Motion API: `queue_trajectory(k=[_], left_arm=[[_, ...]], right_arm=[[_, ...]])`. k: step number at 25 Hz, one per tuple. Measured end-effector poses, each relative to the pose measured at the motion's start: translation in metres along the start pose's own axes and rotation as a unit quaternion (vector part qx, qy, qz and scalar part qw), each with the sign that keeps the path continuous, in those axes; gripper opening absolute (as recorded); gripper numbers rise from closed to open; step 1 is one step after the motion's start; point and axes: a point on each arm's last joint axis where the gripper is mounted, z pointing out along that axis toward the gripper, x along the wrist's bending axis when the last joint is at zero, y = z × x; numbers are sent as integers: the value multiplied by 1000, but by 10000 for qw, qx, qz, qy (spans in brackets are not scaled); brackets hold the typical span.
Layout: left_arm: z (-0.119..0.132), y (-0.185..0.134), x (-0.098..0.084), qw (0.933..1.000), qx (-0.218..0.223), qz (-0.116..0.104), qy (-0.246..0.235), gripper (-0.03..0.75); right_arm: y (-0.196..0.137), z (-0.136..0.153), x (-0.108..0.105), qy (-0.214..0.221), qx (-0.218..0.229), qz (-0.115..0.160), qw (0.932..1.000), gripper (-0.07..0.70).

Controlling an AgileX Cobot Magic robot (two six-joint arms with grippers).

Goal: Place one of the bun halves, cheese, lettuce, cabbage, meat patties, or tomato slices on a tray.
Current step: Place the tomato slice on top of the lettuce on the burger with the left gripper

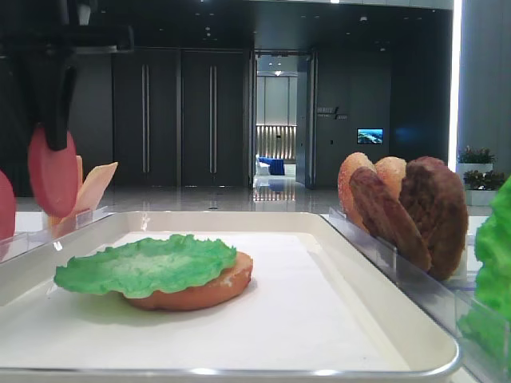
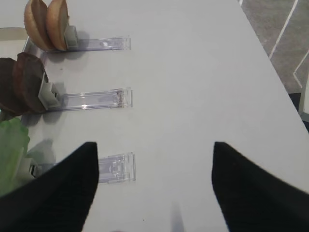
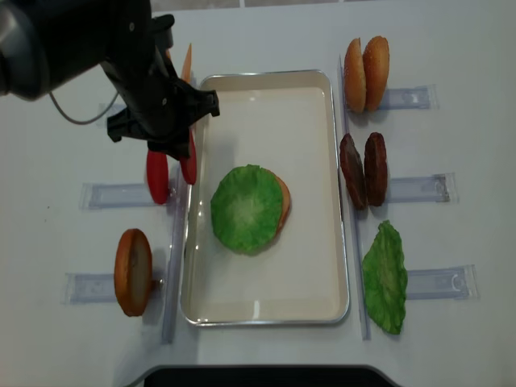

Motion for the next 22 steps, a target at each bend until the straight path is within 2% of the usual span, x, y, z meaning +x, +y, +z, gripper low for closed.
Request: queue_trajectory(k=[7, 10, 13, 17, 20, 22], left_arm=[[-7, -4, -5, 9994, 80, -35, -332, 57], [-8, -5, -12, 9969, 140, 141, -756, 57], [-10, -7, -24, 9893, 182, 316, -1410, 57], [-9, -11, -35, 9767, 162, 416, -2098, 57], [-2, -18, -37, 9698, 225, 431, -2391, 57], [4, -23, -35, 9693, 308, 412, -2405, 57]], right_arm=[[0, 0, 0, 0, 0, 0, 10000, 473], [0, 0, 0, 0, 0, 0, 10000, 473], [0, 0, 0, 0, 0, 0, 10000, 472], [0, 0, 0, 0, 0, 0, 10000, 472], [0, 0, 0, 0, 0, 0, 10000, 472], [0, 0, 0, 0, 0, 0, 10000, 472]])
